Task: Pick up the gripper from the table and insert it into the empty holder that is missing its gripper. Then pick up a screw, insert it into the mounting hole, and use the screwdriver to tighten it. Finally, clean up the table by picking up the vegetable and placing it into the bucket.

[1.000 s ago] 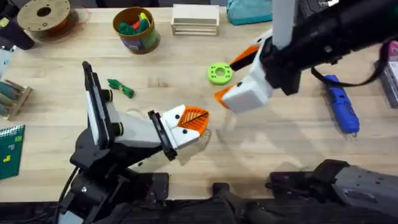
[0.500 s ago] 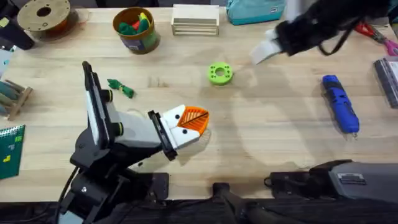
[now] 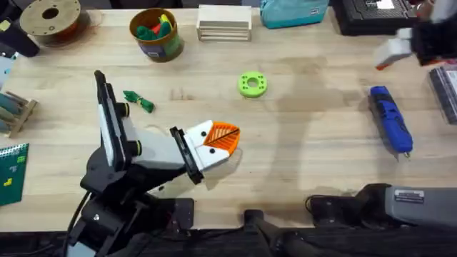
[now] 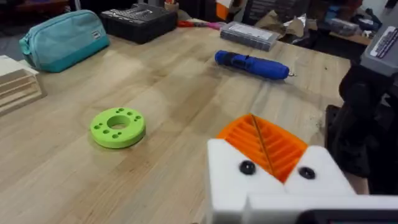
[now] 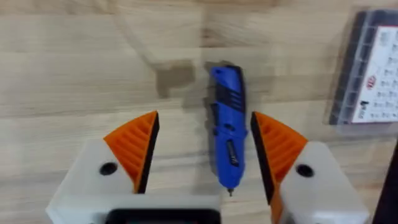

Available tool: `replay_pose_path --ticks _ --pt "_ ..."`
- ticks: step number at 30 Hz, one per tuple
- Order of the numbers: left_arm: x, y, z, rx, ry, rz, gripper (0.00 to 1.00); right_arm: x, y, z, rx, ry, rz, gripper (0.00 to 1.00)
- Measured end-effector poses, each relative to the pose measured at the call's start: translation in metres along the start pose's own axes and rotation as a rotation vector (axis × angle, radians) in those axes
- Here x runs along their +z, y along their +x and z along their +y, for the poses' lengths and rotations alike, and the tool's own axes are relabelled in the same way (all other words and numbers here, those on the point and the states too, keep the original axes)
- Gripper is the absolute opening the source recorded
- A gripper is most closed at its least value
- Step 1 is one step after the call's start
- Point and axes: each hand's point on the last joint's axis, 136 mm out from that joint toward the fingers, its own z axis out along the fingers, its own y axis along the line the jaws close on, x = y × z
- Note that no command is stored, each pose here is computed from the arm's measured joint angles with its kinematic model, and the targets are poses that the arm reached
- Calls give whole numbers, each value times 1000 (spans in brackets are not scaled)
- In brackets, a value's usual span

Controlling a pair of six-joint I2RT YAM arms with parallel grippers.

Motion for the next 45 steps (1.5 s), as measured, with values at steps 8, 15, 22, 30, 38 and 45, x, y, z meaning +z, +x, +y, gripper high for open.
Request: replay_pose_path --ticks 8,15,22,30,38,45 --pt "0 0 0 0 0 0 6 26 25 -49 71 -13 92 858" --pt "0 0 0 0 0 0 6 74 47 -60 67 -74 217 861" --pt "0 0 0 0 0 0 6 102 56 -52 -4 -137 281 861" --pt "0 0 0 0 0 0 6 130 66 -44 -41 -199 357 861" --pt "0 0 0 0 0 0 6 142 72 -42 -43 -216 392 861" --pt "0 0 0 0 0 0 6 142 72 -42 -46 -214 391 759"
